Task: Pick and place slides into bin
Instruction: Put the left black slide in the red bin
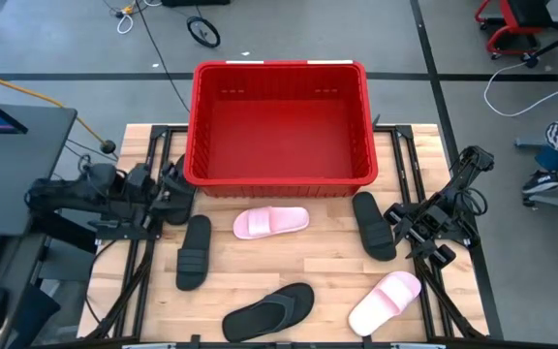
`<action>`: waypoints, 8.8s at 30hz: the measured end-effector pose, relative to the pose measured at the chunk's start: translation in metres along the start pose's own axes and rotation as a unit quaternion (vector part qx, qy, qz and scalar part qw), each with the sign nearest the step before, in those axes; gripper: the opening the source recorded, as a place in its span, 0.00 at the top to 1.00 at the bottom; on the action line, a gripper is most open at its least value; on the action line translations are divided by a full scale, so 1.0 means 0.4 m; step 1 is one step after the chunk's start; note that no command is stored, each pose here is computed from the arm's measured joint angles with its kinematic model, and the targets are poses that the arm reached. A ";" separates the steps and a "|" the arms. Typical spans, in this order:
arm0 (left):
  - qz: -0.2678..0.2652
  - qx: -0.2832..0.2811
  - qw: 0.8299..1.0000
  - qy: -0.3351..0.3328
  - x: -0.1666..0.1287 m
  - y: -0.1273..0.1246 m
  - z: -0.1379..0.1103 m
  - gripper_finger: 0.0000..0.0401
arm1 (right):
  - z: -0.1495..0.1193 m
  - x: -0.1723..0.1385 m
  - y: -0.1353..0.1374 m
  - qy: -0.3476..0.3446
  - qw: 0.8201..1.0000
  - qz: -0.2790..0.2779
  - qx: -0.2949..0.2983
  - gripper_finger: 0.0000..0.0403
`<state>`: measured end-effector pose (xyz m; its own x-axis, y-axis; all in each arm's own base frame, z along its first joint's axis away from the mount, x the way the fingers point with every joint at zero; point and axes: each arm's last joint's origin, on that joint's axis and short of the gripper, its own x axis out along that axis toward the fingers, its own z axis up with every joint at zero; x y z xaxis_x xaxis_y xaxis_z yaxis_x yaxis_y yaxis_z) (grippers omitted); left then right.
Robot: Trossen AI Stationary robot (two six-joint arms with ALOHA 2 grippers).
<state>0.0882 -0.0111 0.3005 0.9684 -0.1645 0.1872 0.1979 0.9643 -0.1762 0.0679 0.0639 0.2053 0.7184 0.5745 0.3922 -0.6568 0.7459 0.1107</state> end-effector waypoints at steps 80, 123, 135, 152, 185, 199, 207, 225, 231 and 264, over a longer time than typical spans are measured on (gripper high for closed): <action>0.227 -0.188 0.734 0.612 0.292 -0.213 -0.004 0.57 | 0.082 0.680 -0.039 0.394 0.820 -0.329 0.254 0.56; 0.475 0.129 0.542 0.682 0.273 -0.402 -0.479 0.57 | -0.132 0.687 -0.071 0.353 0.701 -0.494 0.374 0.56; 0.502 0.146 0.489 0.699 0.252 -0.334 -0.505 0.95 | -0.136 0.687 -0.036 0.379 0.716 -0.469 0.351 0.56; 0.376 0.001 0.590 0.715 0.430 -0.460 -0.310 0.98 | -0.139 0.686 0.006 0.380 0.744 -0.463 0.295 0.56; 0.399 0.011 0.478 0.782 0.267 -0.307 -0.560 0.41 | -0.141 0.684 0.037 0.371 0.746 -0.464 0.301 0.56; 0.382 -0.018 0.510 0.771 0.322 -0.338 -0.537 0.93 | -0.136 0.684 0.029 0.328 0.756 -0.498 0.268 0.56; 0.291 -0.109 0.622 0.719 0.486 -0.465 -0.363 0.93 | -0.136 0.684 0.029 0.327 0.756 -0.499 0.268 0.56; 0.273 -0.017 0.882 0.383 0.556 -0.411 0.204 0.93 | -0.134 0.691 0.029 0.315 0.762 -0.494 0.276 0.56; 0.358 0.058 0.846 0.390 0.603 -0.239 0.226 0.94 | -0.132 0.693 0.029 0.305 0.765 -0.497 0.272 0.56; 0.474 -0.028 0.663 0.579 0.390 0.648 -0.138 0.92 | -0.128 0.693 0.024 0.285 0.775 -0.513 0.236 0.56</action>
<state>0.2989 0.2018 0.2305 0.1231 0.4287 -0.8950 -0.6088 0.7449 0.2730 0.2723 0.2476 0.2681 0.8140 -0.0827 -0.5749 0.4120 0.7799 0.4711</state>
